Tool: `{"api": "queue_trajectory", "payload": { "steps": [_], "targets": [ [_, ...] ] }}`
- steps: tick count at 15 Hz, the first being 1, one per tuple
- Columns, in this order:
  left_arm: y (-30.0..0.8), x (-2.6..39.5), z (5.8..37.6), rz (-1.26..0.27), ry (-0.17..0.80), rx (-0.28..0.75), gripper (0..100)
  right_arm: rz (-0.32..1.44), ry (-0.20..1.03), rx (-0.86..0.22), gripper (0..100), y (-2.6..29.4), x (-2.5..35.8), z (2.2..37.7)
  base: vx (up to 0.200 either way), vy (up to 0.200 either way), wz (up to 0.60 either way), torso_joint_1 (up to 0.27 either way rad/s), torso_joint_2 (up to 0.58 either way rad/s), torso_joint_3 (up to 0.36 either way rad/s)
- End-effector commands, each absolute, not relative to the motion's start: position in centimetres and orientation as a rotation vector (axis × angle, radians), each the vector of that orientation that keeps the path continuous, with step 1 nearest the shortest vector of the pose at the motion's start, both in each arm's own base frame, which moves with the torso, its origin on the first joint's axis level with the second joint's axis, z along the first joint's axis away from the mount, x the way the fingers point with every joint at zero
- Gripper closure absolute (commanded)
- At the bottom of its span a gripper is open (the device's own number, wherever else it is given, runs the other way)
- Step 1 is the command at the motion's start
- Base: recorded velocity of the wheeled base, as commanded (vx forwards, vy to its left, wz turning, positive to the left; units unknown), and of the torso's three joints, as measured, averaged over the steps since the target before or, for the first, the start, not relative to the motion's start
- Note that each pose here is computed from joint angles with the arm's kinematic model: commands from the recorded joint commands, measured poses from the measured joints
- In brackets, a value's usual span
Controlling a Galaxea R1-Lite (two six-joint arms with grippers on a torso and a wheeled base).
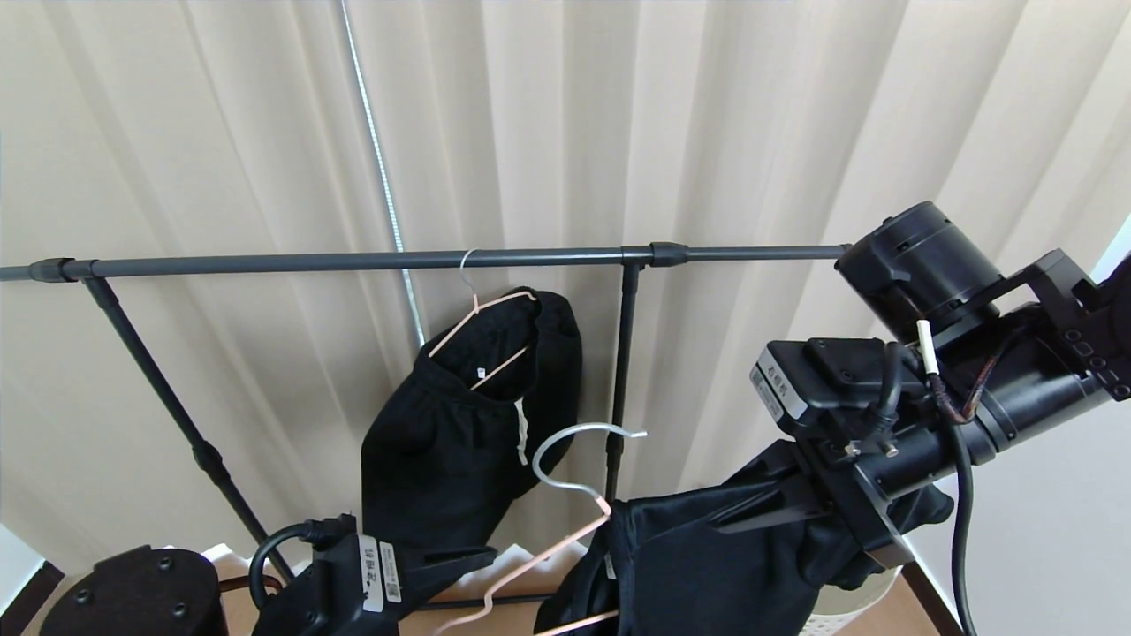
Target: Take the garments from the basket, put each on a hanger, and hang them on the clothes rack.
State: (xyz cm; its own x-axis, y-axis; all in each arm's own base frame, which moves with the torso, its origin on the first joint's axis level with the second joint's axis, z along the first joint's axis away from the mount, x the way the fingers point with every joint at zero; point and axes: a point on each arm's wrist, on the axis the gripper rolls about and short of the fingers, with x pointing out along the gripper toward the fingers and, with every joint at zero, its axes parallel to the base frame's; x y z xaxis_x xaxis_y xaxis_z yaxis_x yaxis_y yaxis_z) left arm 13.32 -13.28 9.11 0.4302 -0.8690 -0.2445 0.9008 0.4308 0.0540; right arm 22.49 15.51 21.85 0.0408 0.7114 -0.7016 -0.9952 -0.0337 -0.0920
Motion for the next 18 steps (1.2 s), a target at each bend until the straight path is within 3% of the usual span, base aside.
{"api": "queue_trajectory", "payload": {
  "steps": [1, 4, 7, 11, 18],
  "targets": [
    [-13.2, 13.5, 9.2, -1.101, 0.188, 0.184, 0, 1.474, 0.524, -0.689, 100, 15.4, 22.4, 22.0, 0.000, 0.000, 0.00, 0.000, 0.00, 0.000],
    [-12.3, 14.0, 9.3, -1.047, 0.187, 0.158, 0, 1.421, 0.525, -0.731, 100, 15.3, 22.6, 22.4, 0.000, 0.000, 0.00, 0.000, 0.00, 0.000],
    [-11.6, 14.7, 10.1, -0.978, 0.149, 0.056, 0, 1.319, 0.532, -0.773, 100, 15.4, 23.1, 23.4, 0.000, 0.000, 0.00, 0.000, 0.00, 0.000],
    [-10.8, 15.4, 10.0, -0.886, 0.251, -0.136, 0, 1.092, 0.508, -0.807, 100, 15.7, 23.8, 24.4, 0.000, 0.000, 0.00, 0.000, 0.00, 0.000],
    [-13.2, 18.2, 7.3, -0.678, 0.353, -0.145, 0, 0.889, 0.451, -0.737, 100, 17.0, 22.3, 26.3, 0.000, 0.000, 0.00, 0.000, 0.00, 0.000]
  ]
}}
